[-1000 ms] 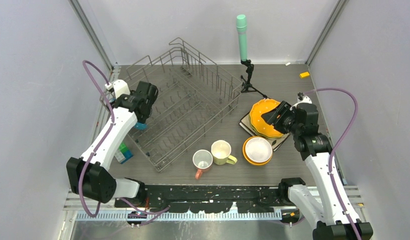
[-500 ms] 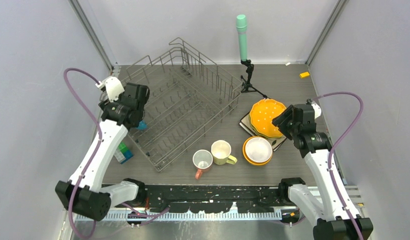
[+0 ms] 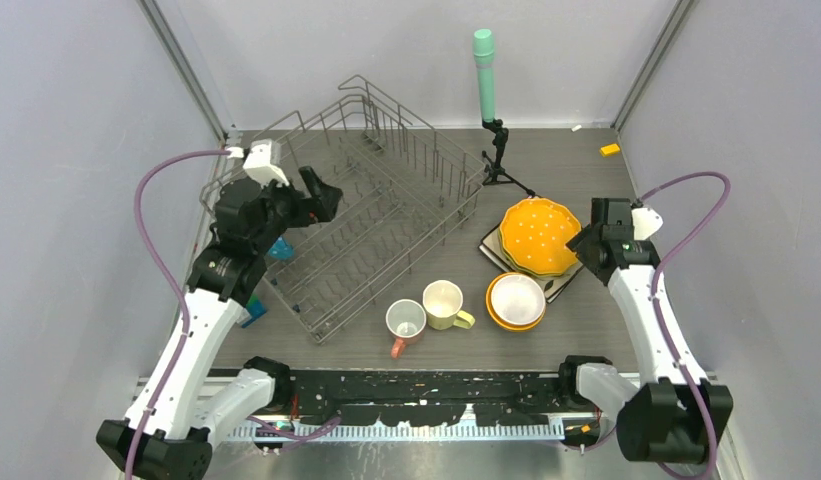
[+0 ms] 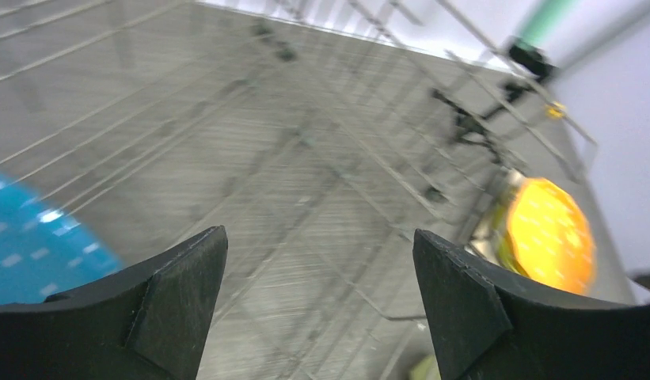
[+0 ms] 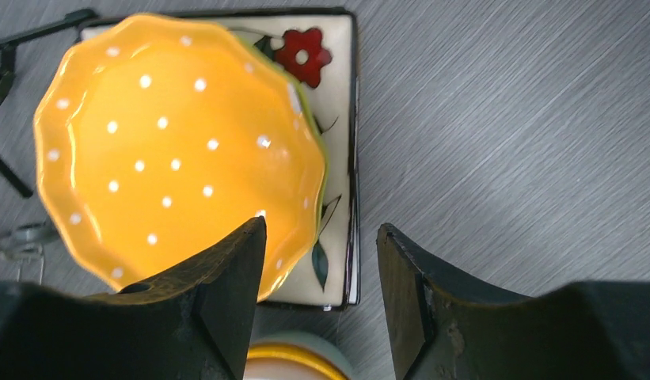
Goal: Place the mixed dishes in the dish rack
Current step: Pick up the plate at the center of the board.
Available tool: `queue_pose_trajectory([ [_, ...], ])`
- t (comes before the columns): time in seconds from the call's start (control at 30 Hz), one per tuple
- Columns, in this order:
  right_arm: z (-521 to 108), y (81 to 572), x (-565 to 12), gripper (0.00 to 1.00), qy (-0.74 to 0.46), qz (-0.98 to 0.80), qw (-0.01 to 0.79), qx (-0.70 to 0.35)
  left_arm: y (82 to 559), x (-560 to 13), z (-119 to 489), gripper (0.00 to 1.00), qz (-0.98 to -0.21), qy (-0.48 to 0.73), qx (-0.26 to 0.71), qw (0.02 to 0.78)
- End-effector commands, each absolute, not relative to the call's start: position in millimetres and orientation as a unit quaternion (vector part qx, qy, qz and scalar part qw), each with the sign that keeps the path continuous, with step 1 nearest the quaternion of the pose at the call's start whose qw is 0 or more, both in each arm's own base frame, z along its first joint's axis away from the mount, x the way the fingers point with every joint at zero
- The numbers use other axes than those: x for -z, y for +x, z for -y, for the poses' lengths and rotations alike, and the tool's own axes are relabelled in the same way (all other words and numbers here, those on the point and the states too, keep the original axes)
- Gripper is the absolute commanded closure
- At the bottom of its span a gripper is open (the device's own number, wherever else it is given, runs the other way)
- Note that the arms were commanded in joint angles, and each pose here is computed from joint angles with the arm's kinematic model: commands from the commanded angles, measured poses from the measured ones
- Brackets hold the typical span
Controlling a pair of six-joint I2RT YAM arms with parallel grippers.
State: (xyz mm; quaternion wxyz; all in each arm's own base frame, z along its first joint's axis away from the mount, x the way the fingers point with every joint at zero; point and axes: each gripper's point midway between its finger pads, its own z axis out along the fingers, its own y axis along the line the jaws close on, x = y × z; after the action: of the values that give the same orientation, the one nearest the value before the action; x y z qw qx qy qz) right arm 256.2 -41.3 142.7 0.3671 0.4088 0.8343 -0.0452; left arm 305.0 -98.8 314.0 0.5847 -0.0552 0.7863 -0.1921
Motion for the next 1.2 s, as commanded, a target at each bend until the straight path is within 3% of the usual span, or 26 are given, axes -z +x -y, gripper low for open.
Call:
queue_pose_trajectory([
  [0.0, 56, 281, -145, 0.41, 0.413, -0.839, 0.354, 0.015, 296, -342, 165, 0.10, -0.745, 0.082, 0.339, 0.569],
  [0.2, 59, 289, -120, 0.43, 0.392, -0.868, 0.306, 0.002, 287, -328, 189, 0.10, -0.751, 0.110, 0.398, 0.516],
  [0.53, 55, 310, -111, 0.53, 0.375, -0.870, 0.319, -0.022, 282, -318, 184, 0.08, -0.753, 0.125, 0.380, 0.523],
  [0.87, 72, 305, -95, 0.56, 0.375, -0.881, 0.286, 0.036, 281, -308, 178, 0.07, -0.761, 0.136, 0.354, 0.526],
  [1.17, 72, 306, -82, 0.64, 0.367, -0.890, 0.267, 0.040, 284, -304, 176, 0.07, -0.766, 0.127, 0.349, 0.525],
])
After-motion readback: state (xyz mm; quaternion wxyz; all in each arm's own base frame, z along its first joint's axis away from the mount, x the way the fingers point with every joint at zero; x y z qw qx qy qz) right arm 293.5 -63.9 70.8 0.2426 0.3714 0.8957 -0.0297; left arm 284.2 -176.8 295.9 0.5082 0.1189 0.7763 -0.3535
